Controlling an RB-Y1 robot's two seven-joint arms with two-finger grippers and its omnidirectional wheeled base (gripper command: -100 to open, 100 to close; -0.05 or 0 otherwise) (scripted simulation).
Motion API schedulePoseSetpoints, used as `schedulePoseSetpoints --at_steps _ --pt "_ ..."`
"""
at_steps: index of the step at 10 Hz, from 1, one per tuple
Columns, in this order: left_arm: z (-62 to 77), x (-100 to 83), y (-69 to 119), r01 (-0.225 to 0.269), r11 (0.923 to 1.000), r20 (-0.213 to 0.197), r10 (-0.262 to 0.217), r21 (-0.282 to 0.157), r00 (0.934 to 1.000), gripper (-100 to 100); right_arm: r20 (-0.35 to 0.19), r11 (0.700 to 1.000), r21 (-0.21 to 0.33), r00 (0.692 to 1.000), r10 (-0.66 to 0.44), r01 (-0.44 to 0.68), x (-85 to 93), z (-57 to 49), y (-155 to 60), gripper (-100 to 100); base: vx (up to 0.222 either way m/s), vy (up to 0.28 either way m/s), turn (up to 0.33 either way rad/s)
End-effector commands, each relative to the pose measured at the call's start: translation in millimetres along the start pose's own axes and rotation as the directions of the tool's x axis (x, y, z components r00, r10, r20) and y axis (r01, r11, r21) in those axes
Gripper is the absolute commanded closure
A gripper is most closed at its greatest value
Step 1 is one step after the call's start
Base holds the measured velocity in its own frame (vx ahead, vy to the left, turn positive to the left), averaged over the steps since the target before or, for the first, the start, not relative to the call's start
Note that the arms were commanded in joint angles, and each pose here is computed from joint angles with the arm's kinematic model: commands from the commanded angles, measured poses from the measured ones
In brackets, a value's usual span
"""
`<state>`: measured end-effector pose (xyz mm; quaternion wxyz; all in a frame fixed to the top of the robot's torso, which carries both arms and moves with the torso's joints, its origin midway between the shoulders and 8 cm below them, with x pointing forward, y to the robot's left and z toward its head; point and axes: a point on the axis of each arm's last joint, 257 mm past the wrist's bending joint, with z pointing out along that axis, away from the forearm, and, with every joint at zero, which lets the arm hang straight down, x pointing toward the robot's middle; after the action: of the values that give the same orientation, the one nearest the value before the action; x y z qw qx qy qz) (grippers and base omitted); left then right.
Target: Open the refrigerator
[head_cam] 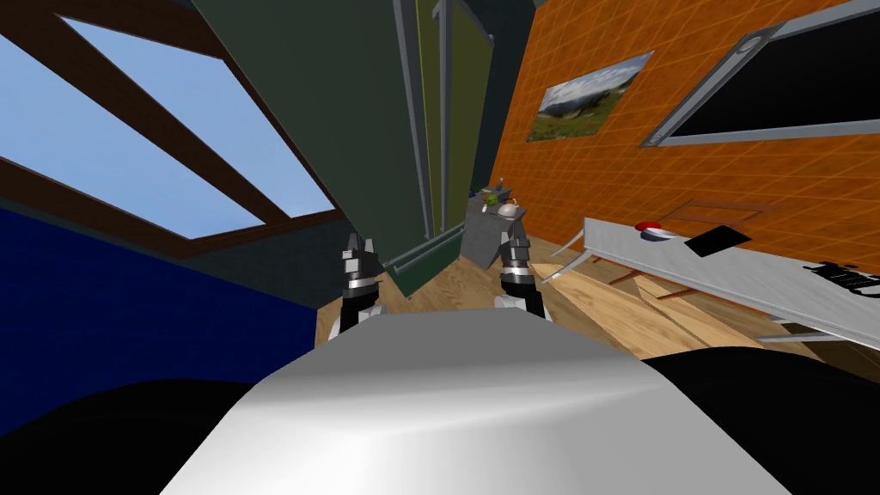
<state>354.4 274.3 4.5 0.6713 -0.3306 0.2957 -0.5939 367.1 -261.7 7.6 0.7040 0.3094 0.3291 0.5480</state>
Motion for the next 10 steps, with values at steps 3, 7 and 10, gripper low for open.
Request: schedulePoseSetpoints --at_steps 3,7,10 --pt "0.0 0.0 0.0 0.0 1.0 0.0 0.0 0.0 1.0 0 0.0 1.0 0.0 1.0 0.0 0.0 0.0 0.0 0 0 0.0 0.0 0.0" --pt "-6.7 9.6 15.4 -0.006 0.9998 -0.098 0.004 -0.019 0.9951 -100 0.0 1.0 0.001 1.0 0.0 0.0 0.0 -0.1 0 0 0.06 -0.024 -0.001" --pt "-13.9 9.7 31.8 0.023 0.999 -0.124 -0.027 -0.038 0.9919 -100 0.0 1.0 0.001 1.0 0.0 0.0 0.0 -0.2 0 0 0.106 -0.047 -0.001"
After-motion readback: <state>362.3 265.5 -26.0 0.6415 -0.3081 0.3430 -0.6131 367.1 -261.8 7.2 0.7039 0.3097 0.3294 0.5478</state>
